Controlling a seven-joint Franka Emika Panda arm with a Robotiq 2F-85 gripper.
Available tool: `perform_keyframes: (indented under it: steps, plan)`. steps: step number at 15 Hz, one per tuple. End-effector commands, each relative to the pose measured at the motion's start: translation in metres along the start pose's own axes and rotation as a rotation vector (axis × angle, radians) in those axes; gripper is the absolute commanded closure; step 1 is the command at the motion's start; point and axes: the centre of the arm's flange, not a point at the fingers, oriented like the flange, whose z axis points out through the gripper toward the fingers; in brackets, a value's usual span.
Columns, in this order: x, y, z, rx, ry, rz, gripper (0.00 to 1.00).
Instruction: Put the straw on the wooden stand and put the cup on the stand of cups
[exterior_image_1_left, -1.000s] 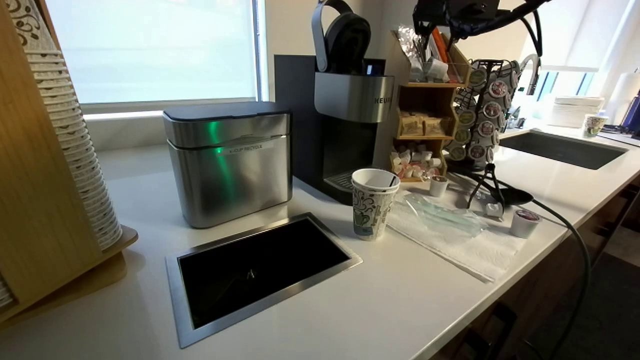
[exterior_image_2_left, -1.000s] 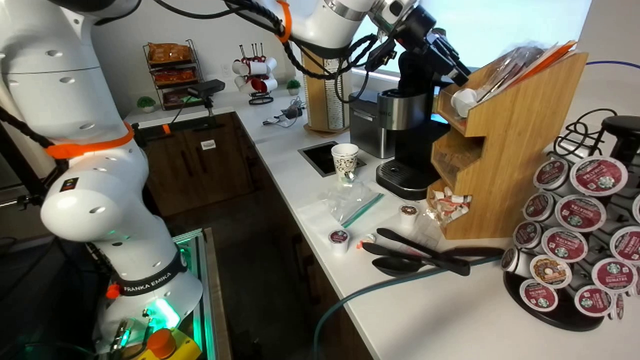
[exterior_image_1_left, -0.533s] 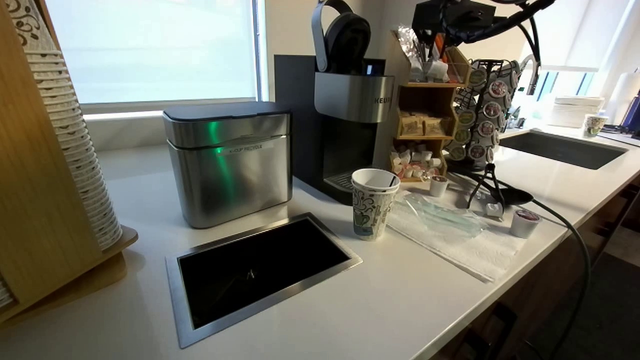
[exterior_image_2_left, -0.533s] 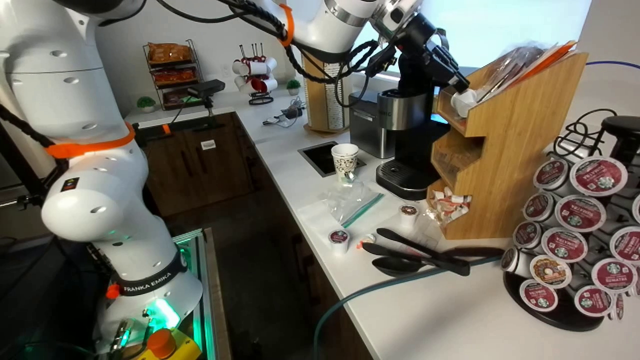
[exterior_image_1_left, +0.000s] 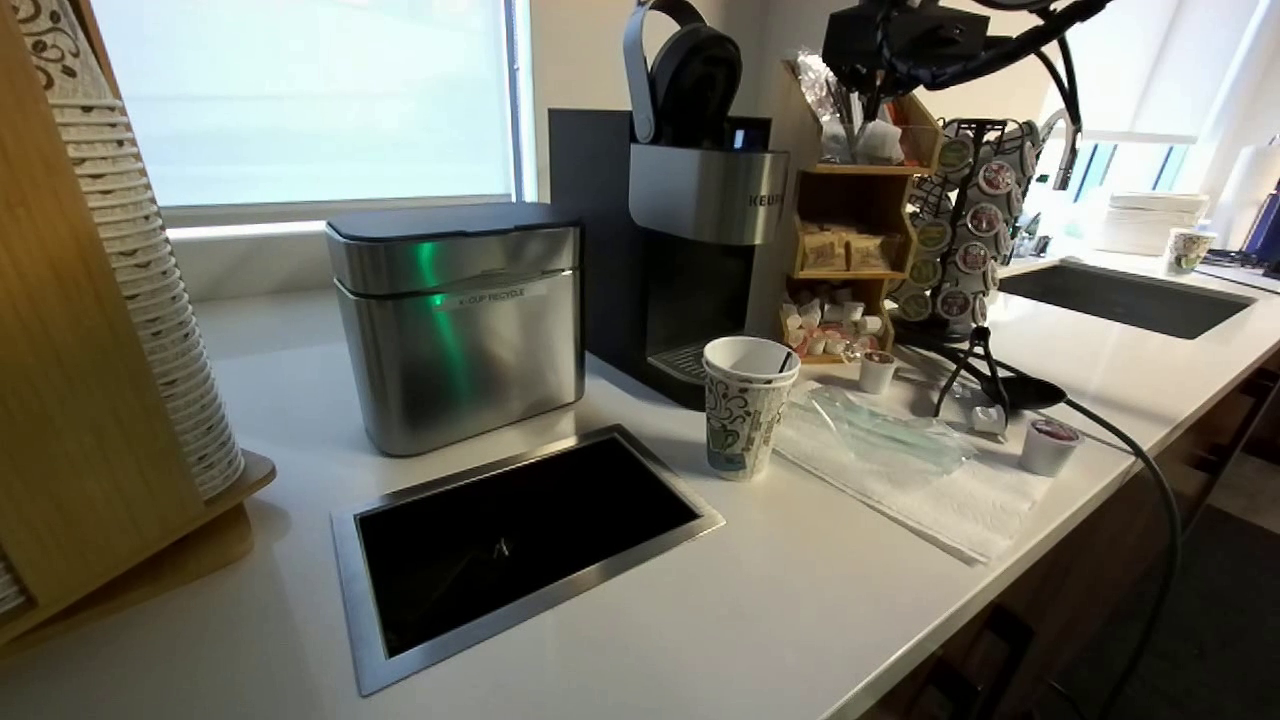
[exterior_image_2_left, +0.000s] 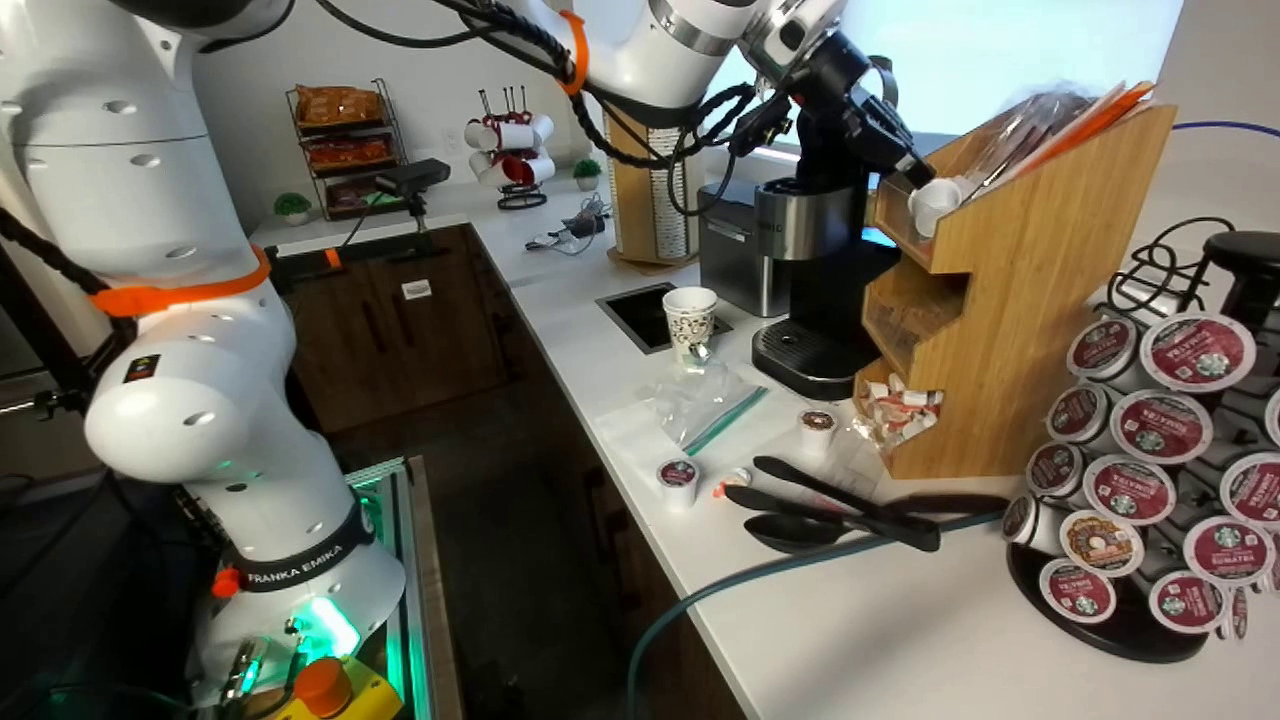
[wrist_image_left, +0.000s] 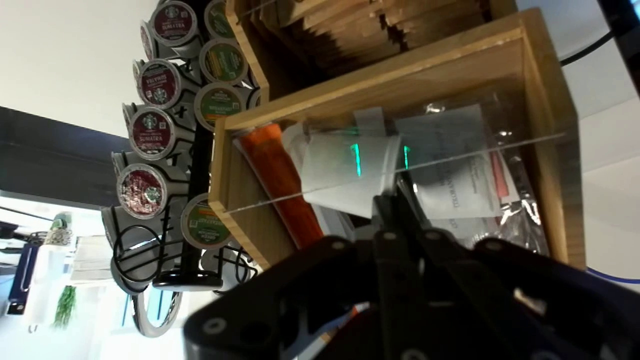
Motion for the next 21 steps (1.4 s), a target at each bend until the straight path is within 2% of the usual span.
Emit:
perform_keyframes:
  steps: [1, 3, 6, 10, 13, 18, 20, 21]
  plan:
    - [-0.004, 0.0, -0.002, -0.019, 0.009, 0.014, 1.0]
    - [-0.001, 0.005, -0.01, -0.002, 0.02, 0.028, 1.0]
    - [0.011, 0.015, -0.032, 0.071, 0.057, 0.088, 1.0]
    - [0.036, 0.041, -0.061, 0.232, 0.069, 0.233, 1.0]
    - [0.055, 0.086, -0.06, 0.294, 0.084, 0.38, 1.0]
    - [0.066, 0.178, -0.016, 0.302, 0.08, 0.647, 1.0]
    - [0.062, 0.211, 0.0, 0.393, 0.087, 0.718, 1.0]
    - [0.055, 0.232, 0.0, 0.468, 0.099, 0.706, 1.0]
